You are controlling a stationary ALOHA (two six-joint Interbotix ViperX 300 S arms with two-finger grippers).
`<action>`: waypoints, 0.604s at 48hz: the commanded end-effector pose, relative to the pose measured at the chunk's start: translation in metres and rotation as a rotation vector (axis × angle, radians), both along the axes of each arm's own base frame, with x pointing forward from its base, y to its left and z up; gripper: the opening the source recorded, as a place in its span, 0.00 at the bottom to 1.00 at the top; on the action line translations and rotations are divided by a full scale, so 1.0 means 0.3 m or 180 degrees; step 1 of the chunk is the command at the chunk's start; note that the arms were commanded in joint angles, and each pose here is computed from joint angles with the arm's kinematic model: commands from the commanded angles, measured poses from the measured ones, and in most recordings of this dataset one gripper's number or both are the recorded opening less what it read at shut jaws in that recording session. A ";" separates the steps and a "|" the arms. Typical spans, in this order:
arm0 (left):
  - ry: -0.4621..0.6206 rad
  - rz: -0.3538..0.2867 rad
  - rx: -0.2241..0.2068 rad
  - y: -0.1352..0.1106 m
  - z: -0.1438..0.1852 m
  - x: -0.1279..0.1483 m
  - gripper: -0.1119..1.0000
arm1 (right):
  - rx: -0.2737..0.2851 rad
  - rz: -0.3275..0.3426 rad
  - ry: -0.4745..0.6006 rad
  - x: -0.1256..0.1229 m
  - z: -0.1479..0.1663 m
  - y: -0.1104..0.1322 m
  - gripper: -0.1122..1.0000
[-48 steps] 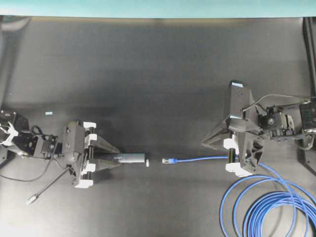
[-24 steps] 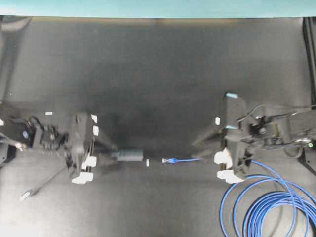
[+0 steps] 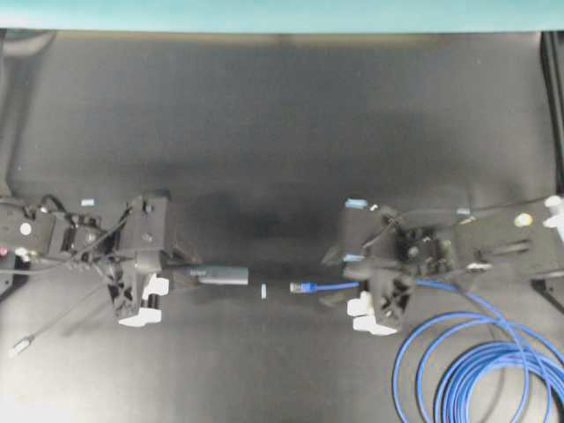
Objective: Insert the LAN cable into the hub.
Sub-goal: 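Grasp the blue LAN cable behind its plug with the right gripper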
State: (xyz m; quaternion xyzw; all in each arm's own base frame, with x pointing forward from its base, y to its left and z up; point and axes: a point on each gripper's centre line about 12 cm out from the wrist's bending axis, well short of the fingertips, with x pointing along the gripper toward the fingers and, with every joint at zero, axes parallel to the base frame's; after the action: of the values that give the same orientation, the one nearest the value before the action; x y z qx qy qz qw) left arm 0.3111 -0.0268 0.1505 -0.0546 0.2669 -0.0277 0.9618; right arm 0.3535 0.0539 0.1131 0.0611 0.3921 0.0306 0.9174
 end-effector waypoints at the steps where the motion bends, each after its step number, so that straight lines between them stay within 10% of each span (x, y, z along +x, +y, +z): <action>1: -0.0121 -0.0012 -0.0012 -0.005 0.038 0.016 0.36 | -0.0053 0.0075 -0.0018 0.026 -0.012 0.012 0.72; 29: -0.0082 0.0006 -0.0012 0.000 0.032 0.011 0.36 | -0.0098 0.0120 0.0000 0.057 -0.081 0.020 0.69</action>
State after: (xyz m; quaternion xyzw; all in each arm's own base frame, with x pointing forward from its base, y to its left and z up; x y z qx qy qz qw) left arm 0.3120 -0.0269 0.1520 -0.0559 0.2684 -0.0269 0.9613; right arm 0.3667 0.0569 0.0874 0.0429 0.4013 0.0371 0.9142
